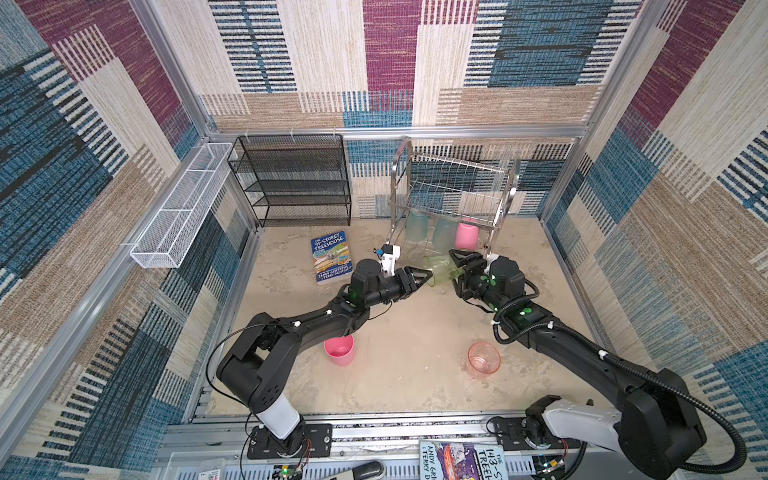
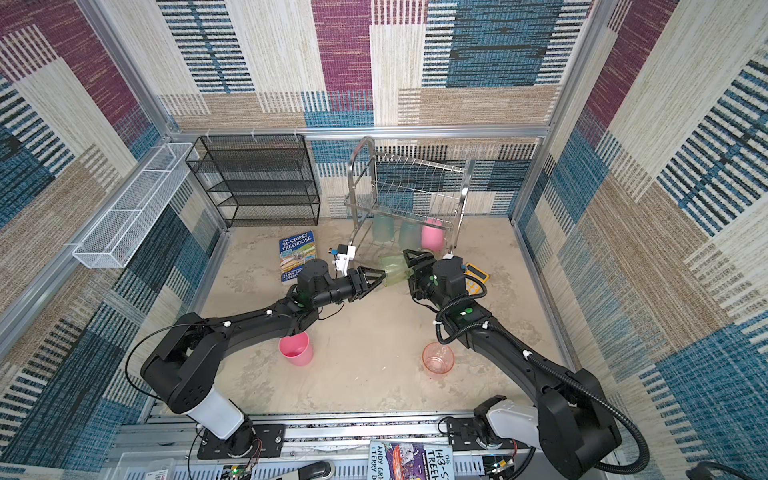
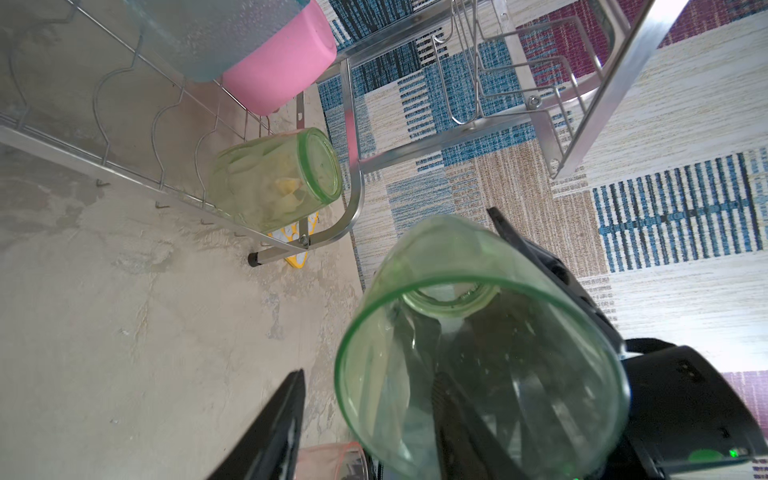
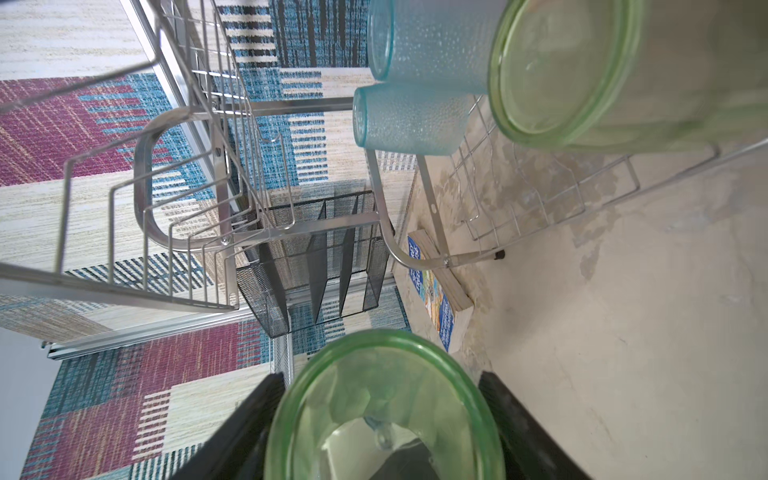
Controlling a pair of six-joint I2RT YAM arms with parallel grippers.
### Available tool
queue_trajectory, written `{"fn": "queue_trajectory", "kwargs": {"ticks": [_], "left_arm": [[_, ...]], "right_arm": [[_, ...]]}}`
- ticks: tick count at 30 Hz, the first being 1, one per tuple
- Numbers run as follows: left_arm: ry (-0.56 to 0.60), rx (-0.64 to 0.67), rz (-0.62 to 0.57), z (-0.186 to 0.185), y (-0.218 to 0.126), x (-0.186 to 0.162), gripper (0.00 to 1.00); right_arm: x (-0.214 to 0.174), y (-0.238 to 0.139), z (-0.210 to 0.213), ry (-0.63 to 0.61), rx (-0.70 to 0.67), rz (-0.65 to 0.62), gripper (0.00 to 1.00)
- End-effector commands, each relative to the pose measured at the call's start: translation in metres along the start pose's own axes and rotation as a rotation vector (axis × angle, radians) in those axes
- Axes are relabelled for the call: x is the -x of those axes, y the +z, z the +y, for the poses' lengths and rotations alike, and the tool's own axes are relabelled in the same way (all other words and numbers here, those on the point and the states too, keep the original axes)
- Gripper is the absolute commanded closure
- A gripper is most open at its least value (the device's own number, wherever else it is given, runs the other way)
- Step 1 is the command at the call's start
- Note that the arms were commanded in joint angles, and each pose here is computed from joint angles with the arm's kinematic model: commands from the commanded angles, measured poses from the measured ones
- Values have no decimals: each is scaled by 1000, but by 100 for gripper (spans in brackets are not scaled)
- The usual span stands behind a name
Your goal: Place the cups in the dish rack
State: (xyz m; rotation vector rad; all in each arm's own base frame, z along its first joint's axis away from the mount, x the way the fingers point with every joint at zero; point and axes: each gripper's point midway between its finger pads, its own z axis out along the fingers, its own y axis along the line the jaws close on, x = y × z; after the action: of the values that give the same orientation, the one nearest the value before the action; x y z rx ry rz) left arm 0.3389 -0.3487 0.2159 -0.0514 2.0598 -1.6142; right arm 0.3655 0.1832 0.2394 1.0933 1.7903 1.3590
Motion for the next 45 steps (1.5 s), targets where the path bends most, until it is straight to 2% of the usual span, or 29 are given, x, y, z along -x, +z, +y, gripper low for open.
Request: {"fn": "queue_trajectory", "kwargs": {"ticks": [1,5,14,19,22,24,27,33,40,45], "left_arm": [[29,74,1,12,-8,-2,43],[42,163,-5,24,-21,0,36],[111,379,4,40,-52,10,27],[249,536,-16,33,-85,24,20],[346,635,-30,24,-108,35,11],[422,700,-31,14,-123,45,2],[523,762,20,-1,-136,54,1],[637,829,145,-20,-148,68,1],[638,759,99,-9,-144,70,1],[653,766,84,2,-149,70,1]], "right_arm": [[11,0,3,-97,-9,-68,36],[16,2,3,-170,-32,-103,36],[18,4,13,-328,-48,-190,37],[14,5,20,-434,-54,-243,37],[11,7,20,-490,-64,-268,37],[9,9,22,-534,-69,-285,37],[5,13,22,-595,-81,-301,37],[0,32,20,-756,-156,-340,37],[4,49,17,-900,-251,-405,37],[6,57,16,-991,-306,-454,37]]}}
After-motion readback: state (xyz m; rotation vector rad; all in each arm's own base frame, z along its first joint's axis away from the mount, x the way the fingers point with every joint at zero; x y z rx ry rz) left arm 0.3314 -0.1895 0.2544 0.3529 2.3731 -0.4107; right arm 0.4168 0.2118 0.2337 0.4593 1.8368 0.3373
